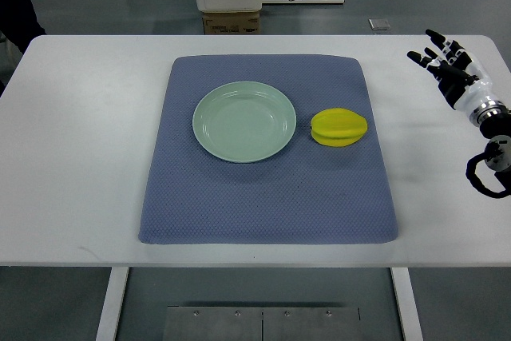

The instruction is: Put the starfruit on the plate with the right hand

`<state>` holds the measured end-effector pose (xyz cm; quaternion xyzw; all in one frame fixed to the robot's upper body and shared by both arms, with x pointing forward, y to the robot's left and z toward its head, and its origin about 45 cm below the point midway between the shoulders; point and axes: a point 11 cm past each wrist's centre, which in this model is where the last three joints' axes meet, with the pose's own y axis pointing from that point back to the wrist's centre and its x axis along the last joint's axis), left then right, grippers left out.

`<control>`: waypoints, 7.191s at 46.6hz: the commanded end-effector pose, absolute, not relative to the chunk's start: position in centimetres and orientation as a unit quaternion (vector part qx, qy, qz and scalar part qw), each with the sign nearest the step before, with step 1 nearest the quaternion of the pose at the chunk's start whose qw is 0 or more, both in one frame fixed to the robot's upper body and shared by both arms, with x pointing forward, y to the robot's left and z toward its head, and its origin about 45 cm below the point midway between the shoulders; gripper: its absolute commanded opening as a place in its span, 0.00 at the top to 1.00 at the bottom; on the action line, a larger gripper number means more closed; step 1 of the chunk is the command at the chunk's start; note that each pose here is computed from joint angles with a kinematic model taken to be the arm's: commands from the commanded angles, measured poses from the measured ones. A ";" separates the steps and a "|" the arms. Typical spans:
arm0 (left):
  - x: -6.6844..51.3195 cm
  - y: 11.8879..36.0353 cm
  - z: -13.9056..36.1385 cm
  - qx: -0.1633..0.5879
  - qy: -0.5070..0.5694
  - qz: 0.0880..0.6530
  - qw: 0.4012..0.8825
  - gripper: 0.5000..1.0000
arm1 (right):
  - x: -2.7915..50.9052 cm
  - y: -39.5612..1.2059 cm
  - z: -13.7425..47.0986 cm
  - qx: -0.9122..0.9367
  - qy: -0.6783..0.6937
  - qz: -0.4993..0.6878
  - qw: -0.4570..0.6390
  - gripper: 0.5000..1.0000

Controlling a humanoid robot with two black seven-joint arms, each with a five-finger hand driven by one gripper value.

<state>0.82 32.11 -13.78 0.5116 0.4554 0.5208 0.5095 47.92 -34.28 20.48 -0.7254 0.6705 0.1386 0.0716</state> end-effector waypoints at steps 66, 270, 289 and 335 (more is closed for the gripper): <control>0.8 32.1 -13.8 0.512 0.455 0.521 0.510 0.00 | 46.9 -37.8 19.3 -0.681 0.711 0.150 0.091 0.00; 0.8 32.1 -13.8 0.511 0.456 0.521 0.510 0.00 | 41.2 -23.1 16.7 -0.850 0.436 -0.215 -0.202 0.29; 0.8 32.1 -13.8 0.511 0.456 0.521 0.510 0.00 | 41.0 -21.6 16.2 -0.859 0.403 -0.228 -0.219 0.80; 0.8 32.1 -13.8 0.511 0.456 0.521 0.510 0.00 | 44.2 -24.5 22.4 -0.838 0.439 -0.265 -0.188 1.00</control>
